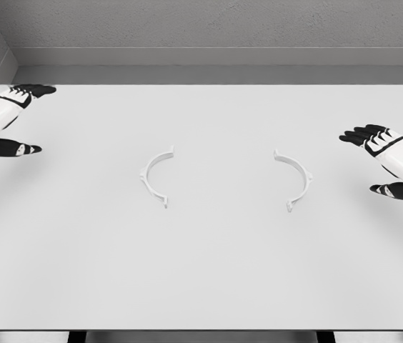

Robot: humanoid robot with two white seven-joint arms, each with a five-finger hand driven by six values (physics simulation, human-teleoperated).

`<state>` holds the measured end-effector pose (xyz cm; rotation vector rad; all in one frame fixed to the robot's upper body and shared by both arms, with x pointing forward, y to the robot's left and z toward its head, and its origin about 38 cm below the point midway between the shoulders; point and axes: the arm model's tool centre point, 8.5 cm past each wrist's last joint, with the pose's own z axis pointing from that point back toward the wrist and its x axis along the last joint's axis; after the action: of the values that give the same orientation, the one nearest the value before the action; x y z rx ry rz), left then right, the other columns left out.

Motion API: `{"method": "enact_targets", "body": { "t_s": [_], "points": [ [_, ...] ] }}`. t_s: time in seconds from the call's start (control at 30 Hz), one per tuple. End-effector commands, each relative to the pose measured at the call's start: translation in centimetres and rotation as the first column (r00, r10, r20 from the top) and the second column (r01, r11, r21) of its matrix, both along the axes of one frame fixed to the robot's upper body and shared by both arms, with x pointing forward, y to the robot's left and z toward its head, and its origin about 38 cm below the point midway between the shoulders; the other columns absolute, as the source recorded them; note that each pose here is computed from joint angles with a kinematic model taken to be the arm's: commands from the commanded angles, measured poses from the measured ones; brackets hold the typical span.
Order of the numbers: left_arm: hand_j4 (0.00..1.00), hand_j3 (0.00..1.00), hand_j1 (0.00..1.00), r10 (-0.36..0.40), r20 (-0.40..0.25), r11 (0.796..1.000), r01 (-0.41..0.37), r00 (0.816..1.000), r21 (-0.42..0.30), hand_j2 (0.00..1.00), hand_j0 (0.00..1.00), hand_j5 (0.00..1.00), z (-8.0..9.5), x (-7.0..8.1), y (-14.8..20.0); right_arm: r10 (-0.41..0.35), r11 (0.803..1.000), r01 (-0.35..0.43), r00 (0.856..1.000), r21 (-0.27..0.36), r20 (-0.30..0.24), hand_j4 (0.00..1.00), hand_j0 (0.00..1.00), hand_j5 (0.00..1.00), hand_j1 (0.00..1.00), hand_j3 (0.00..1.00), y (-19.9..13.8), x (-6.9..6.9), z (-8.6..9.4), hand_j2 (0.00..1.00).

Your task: Assemble PVC drainage pipe clamps

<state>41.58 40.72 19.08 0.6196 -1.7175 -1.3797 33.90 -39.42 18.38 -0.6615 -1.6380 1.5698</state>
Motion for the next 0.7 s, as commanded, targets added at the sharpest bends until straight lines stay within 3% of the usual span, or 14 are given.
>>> {"method": "enact_targets", "body": {
  "t_s": [0.0,0.1,0.13,0.17,0.23,0.27,0.3,0.33,0.43,0.57,0.67],
  "points": [
    [1.00,1.00,1.00,-0.012,0.007,1.000,0.013,1.000,-0.002,1.00,1.00,1.00,0.3,0.0,-0.4,-0.003,1.000,0.003,1.000,0.005,-0.002,1.00,1.00,1.00,1.00,1.00,-0.1,0.0,0.0,1.00],
    [1.00,1.00,1.00,-0.034,0.025,0.999,0.035,0.999,-0.015,1.00,1.00,1.00,0.7,0.0,-1.3,0.000,1.000,0.000,1.000,0.009,-0.008,1.00,1.00,1.00,1.00,1.00,0.0,0.0,-0.2,1.00],
    [1.00,1.00,1.00,-0.038,0.030,0.999,0.039,0.999,-0.016,1.00,1.00,1.00,0.9,0.0,-1.4,0.022,0.999,-0.022,1.000,0.044,0.000,1.00,1.00,1.00,1.00,1.00,1.6,0.7,-0.6,1.00],
    [1.00,1.00,1.00,-0.040,0.031,0.999,0.040,0.999,-0.016,1.00,1.00,1.00,0.9,0.0,-1.5,0.053,0.997,-0.055,0.998,0.053,0.035,1.00,1.00,1.00,1.00,1.00,3.1,2.2,0.4,1.00],
    [1.00,1.00,1.00,-0.046,0.029,0.999,0.047,0.999,-0.022,1.00,1.00,1.00,0.5,0.0,-2.0,0.083,0.994,-0.090,0.990,-0.062,-0.118,1.00,1.00,1.00,1.00,1.00,4.8,5.8,-1.4,1.00],
    [1.00,1.00,1.00,-0.050,0.028,0.998,0.051,0.998,-0.025,1.00,1.00,1.00,0.2,0.1,-2.4,0.067,0.993,-0.086,0.975,-0.081,-0.211,1.00,1.00,1.00,1.00,1.00,4.8,7.4,-2.8,1.00],
    [1.00,1.00,1.00,-0.054,0.028,0.998,0.054,0.998,-0.024,1.00,1.00,1.00,-0.1,0.2,-2.9,0.063,0.994,-0.081,0.973,-0.075,-0.221,1.00,1.00,1.00,1.00,1.00,5.1,7.9,-3.3,1.00],
    [1.00,1.00,1.00,-0.055,0.027,0.998,0.056,0.998,-0.029,1.00,1.00,1.00,-0.3,0.3,-3.2,0.052,0.989,-0.082,0.971,-0.124,-0.235,1.00,1.00,1.00,1.00,1.00,5.9,8.1,-4.5,1.00],
    [1.00,1.00,1.00,-0.075,0.016,0.997,0.076,0.997,-0.032,1.00,1.00,1.00,-1.2,0.5,-4.5,0.048,0.986,-0.081,0.974,-0.145,-0.219,1.00,1.00,1.00,1.00,1.00,7.1,9.3,-4.3,1.00],
    [1.00,1.00,1.00,-0.095,0.004,0.994,0.095,0.995,-0.048,1.00,1.00,1.00,-2.0,0.6,-5.6,0.015,0.991,-0.048,0.970,-0.128,-0.244,1.00,1.00,1.00,1.00,1.00,6.1,9.7,-5.2,1.00],
    [1.00,1.00,1.00,-0.103,0.009,0.993,0.103,0.995,-0.052,1.00,1.00,1.00,-1.8,0.5,-5.9,0.032,0.991,-0.061,0.970,-0.115,-0.242,1.00,1.00,1.00,1.00,1.00,7.0,10.0,-5.1,1.00]
  ]
}}
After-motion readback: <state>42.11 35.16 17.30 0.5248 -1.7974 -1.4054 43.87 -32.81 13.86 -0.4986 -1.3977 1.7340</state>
